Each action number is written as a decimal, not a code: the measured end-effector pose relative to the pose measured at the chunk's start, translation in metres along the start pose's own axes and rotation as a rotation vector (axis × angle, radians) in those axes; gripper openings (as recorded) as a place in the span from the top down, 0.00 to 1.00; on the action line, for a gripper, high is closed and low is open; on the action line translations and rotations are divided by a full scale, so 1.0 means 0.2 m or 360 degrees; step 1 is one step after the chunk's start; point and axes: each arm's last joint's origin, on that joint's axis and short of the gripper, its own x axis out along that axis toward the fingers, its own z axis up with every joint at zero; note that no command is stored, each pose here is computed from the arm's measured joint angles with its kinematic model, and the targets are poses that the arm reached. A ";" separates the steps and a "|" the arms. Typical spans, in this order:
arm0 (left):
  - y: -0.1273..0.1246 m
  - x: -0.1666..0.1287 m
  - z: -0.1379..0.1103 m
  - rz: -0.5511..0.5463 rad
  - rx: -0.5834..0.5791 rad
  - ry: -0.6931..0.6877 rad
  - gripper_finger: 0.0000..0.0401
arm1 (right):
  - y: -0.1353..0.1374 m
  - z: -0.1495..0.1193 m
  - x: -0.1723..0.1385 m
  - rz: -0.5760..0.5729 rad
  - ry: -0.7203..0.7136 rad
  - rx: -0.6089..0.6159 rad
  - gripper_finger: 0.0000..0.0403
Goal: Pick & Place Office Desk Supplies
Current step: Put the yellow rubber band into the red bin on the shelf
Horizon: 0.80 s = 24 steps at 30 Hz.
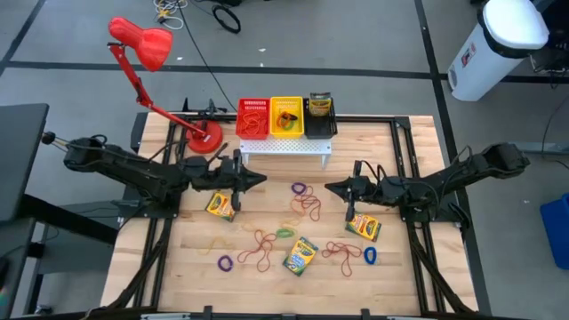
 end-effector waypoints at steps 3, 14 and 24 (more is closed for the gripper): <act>-0.01 0.05 -0.01 -0.0043 0.0010 0.0171 0.98 | 0.00 0.00 0.00 0.0000 -0.0001 0.0002 0.99; -0.35 0.16 -0.19 -0.0126 0.0105 0.0892 0.97 | 0.00 -0.01 0.00 -0.0012 0.0032 0.0025 0.99; -0.46 0.15 -0.42 0.0138 0.0074 0.1460 0.75 | 0.00 -0.01 0.00 -0.0012 0.0033 0.0027 0.99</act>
